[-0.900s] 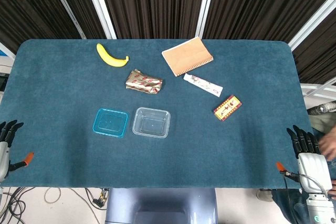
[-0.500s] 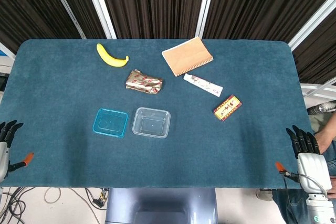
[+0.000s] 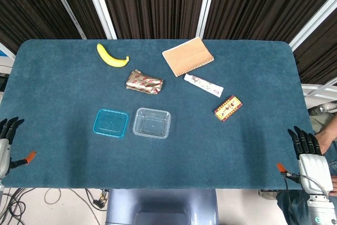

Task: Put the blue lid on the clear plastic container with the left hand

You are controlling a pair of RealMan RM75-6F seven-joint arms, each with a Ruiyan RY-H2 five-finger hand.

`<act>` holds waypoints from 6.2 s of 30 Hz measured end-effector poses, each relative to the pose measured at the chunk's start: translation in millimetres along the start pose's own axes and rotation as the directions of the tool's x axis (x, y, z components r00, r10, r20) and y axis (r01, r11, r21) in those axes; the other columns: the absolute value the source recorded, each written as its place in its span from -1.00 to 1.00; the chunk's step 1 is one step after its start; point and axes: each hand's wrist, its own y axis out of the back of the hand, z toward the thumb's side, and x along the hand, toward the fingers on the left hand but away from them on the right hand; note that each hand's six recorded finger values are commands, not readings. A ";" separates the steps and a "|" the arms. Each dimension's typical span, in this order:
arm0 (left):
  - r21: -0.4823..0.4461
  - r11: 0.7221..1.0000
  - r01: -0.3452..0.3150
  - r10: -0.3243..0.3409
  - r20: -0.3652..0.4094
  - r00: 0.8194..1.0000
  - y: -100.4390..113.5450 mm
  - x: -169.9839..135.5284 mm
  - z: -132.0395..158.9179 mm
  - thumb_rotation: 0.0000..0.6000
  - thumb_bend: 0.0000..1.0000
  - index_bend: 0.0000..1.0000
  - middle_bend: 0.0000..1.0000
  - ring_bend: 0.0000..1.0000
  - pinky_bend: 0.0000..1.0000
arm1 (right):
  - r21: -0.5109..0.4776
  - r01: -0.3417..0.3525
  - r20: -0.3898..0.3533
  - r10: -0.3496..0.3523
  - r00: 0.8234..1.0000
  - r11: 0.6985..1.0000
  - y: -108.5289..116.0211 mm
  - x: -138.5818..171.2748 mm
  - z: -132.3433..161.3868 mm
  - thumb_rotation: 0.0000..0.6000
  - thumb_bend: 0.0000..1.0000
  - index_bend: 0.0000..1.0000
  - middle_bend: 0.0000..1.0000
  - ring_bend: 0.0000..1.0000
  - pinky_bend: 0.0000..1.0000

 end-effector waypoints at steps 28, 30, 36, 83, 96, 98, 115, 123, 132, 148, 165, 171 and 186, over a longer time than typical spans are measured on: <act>0.239 0.915 0.326 -0.376 0.205 0.904 -86.9 124.7 138.1 1.00 -0.77 -0.80 -0.93 -1.00 -1.00 | -0.063 -0.013 0.060 0.017 0.998 0.998 2.5 -2.8 -9.9 1.00 -0.46 -0.96 -1.00 -1.00 -1.00; 0.248 0.907 0.339 -0.391 0.201 0.898 -96.7 128.4 143.7 1.00 -0.77 -0.80 -0.93 -1.00 -1.00 | -0.063 -0.013 0.064 0.017 0.998 0.998 2.4 -2.7 -10.5 1.00 -0.47 -0.96 -1.00 -1.00 -1.00; 0.293 0.887 0.357 -0.423 0.207 0.882 -118.2 132.2 154.3 1.00 -0.77 -0.80 -0.93 -1.00 -1.00 | -0.065 -0.018 0.069 0.023 0.997 0.998 1.3 -2.7 -10.9 1.00 -0.46 -0.96 -1.00 -1.00 -1.00; 0.405 0.844 0.352 -0.489 0.310 0.815 -164.1 145.9 174.9 1.00 -0.77 -0.81 -0.86 -1.00 -1.00 | -0.076 -0.029 0.102 0.036 0.994 0.997 0.4 -4.0 -15.7 1.00 -0.46 -0.96 -1.00 -1.00 -1.00; 0.424 0.834 0.354 -0.502 0.318 0.804 -166.6 141.6 176.9 1.00 -0.77 -0.81 -0.82 -1.00 -1.00 | -0.078 -0.028 0.111 0.036 0.993 0.997 0.3 -4.3 -16.8 1.00 -0.46 -0.96 -1.00 -1.00 -1.00; 0.428 0.833 0.351 -0.501 0.316 0.806 -167.1 142.2 176.3 1.00 -0.77 -0.81 -0.82 -1.00 -1.00 | -0.080 -0.029 0.112 0.038 0.993 0.996 0.2 -4.3 -17.0 1.00 -0.46 -0.96 -1.00 -1.00 -1.00; 0.442 0.828 0.345 -0.499 0.301 0.813 -166.9 145.6 175.7 1.00 -0.77 -0.80 -0.67 -1.00 -1.00 | -0.082 -0.033 0.116 0.042 0.992 0.996 -0.5 -4.0 -17.0 1.00 -0.46 -0.96 -1.00 -1.00 -1.00; 0.442 0.832 0.335 -0.486 0.292 0.824 -163.9 148.1 174.7 1.00 -0.77 -0.81 -0.66 -1.00 -1.00 | -0.091 -0.035 0.122 0.046 0.991 0.995 -0.8 -4.0 -17.4 1.00 -0.46 -0.96 -1.00 -1.00 -1.00; 0.431 0.839 0.332 -0.477 0.288 0.831 -157.2 151.6 175.8 1.00 -0.70 -0.80 -0.55 -1.00 -1.00 | -0.089 -0.035 0.124 0.046 0.991 0.995 -0.8 -4.0 -17.5 1.00 -0.46 -0.96 -1.00 -1.00 -1.00; 0.343 0.887 0.308 -0.423 0.341 0.840 -111.5 151.9 200.7 1.00 -0.70 -0.80 -0.55 -1.00 -1.00 | -0.089 -0.035 0.124 0.046 0.991 0.995 -0.6 -3.3 -17.1 1.00 -0.46 -0.96 -1.00 -1.00 -1.00; 0.302 0.908 0.291 -0.402 0.424 0.812 -68.8 137.3 306.4 1.00 -0.70 -0.81 -0.55 -1.00 -1.00 | -0.094 -0.036 0.124 0.048 0.991 0.995 -0.5 -3.2 -16.8 1.00 -0.46 -0.96 -1.00 -1.00 -1.00; 0.290 0.904 0.315 -0.416 0.422 0.806 -81.1 125.5 330.1 1.00 -0.70 -0.81 -0.54 -1.00 -1.00 | -0.092 -0.036 0.124 0.047 0.991 0.995 -0.5 -3.0 -17.0 1.00 -0.46 -0.96 -1.00 -1.00 -1.00; 0.306 0.887 0.346 -0.449 0.399 0.800 -106.2 115.6 349.9 1.00 -0.70 -0.81 -0.54 -1.00 -1.00 | -0.100 -0.038 0.126 0.050 0.991 0.994 -0.6 -3.3 -17.7 1.00 -0.46 -0.96 -1.00 -1.00 -1.00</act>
